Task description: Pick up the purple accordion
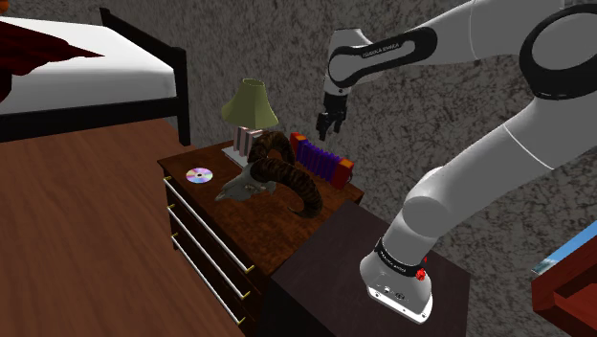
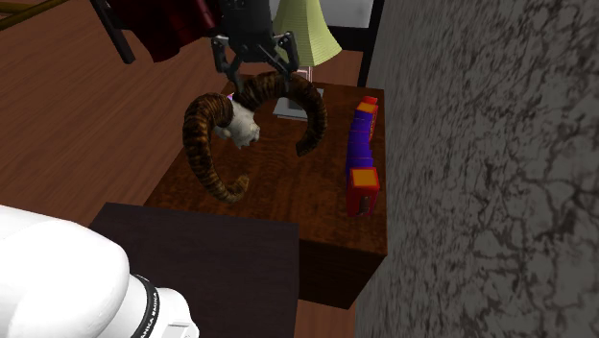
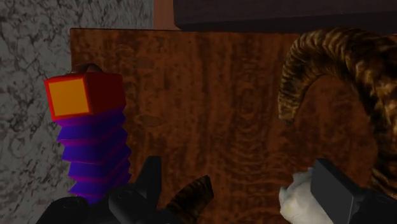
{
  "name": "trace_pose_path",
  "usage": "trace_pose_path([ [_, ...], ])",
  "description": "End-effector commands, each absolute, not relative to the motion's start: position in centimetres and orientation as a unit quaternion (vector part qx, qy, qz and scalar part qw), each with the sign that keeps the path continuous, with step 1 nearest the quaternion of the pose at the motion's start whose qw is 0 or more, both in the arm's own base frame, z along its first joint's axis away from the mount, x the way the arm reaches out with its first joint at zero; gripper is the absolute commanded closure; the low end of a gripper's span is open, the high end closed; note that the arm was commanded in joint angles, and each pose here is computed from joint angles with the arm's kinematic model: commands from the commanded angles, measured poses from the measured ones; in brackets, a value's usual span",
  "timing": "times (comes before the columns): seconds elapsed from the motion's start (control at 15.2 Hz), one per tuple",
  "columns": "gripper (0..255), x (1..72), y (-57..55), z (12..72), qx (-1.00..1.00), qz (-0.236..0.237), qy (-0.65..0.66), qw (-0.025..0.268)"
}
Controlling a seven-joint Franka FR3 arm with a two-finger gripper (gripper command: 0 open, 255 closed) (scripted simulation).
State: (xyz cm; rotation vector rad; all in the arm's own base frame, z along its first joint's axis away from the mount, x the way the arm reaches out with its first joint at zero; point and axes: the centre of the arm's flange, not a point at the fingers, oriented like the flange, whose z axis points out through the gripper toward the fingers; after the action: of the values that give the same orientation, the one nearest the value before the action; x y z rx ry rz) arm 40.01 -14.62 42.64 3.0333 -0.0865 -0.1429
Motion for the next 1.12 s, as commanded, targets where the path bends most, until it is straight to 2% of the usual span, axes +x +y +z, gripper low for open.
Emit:
trace_pose_path([
  [0.0,0,41.0,-16.4,40.9,0.997,-0.046,-0.032,0.052],
  [1.06,0,49.1,-31.3,28.1,0.996,-0.043,-0.064,0.047],
])
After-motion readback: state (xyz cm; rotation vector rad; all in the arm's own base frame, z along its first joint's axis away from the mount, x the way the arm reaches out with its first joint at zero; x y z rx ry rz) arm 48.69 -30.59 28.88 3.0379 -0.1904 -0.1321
